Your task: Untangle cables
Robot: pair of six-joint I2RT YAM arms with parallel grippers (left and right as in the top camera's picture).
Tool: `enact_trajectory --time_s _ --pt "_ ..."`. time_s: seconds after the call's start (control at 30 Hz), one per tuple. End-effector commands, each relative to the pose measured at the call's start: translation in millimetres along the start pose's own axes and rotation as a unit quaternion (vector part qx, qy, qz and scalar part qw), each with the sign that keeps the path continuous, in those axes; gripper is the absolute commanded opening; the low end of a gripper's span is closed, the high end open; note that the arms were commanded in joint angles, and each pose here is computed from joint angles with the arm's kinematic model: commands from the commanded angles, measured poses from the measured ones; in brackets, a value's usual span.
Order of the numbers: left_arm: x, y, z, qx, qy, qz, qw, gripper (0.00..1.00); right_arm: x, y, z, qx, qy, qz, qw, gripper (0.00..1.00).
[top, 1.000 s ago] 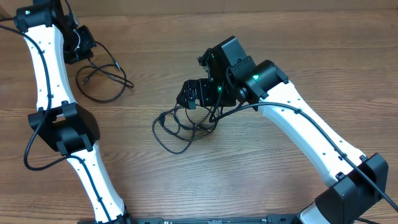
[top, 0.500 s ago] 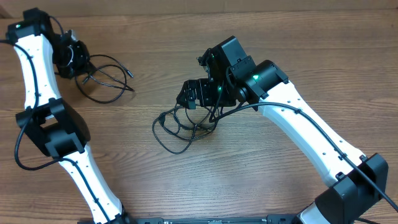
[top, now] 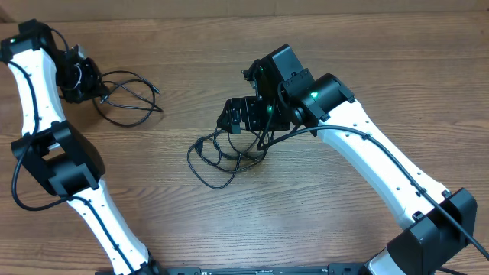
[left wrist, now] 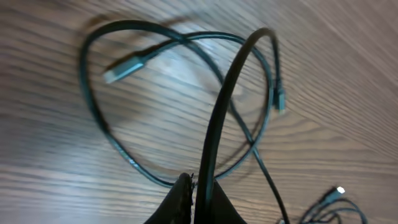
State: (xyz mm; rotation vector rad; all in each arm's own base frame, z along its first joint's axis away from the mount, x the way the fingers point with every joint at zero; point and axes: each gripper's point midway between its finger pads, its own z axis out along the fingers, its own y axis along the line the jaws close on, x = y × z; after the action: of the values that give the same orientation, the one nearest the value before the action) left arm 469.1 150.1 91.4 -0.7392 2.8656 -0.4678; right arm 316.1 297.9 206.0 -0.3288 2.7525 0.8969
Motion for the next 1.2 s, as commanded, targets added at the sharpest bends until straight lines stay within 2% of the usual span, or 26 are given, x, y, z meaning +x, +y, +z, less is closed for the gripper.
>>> enact_trajectory --time_s 0.0,0.27,0.4,0.5,0.6,0.7,0.9,0.97,1.17 --pt "-2 22 -2 -0.044 -0.005 0.003 0.999 0.10 -8 3 -3 -0.001 -0.010 -0.007 1.000 1.00" --pt "-6 25 -2 -0.054 -0.013 0.006 0.998 0.26 -8 3 -3 -0.001 -0.010 -0.007 1.000 1.00" --pt "-8 30 -3 -0.067 -0.017 0.007 0.998 0.28 -8 3 -3 -0.001 -0.010 -0.007 1.000 1.00" --pt "-8 32 -3 -0.074 -0.017 0.006 0.997 0.36 -8 3 -3 -0.001 -0.010 -0.007 1.000 1.00" --pt "-8 37 -2 -0.087 -0.017 0.006 0.996 0.40 -8 3 -3 -0.001 -0.010 -0.007 1.000 1.00" --pt "-5 42 4 -0.093 -0.011 0.004 0.996 0.46 -8 3 -3 -0.001 -0.010 -0.007 1.000 1.00" --pt "1 51 24 -0.095 0.002 0.000 0.996 0.51 -7 3 -3 0.000 -0.008 -0.006 1.000 1.00" --pt "0 55 27 -0.097 0.000 -0.003 0.995 0.57 -6 2 -2 0.001 -0.007 -0.005 1.000 1.00" --pt "-13 78 13 -0.148 -0.039 -0.071 0.986 0.51 -7 2 -2 0.001 -0.007 -0.006 1.000 1.00"
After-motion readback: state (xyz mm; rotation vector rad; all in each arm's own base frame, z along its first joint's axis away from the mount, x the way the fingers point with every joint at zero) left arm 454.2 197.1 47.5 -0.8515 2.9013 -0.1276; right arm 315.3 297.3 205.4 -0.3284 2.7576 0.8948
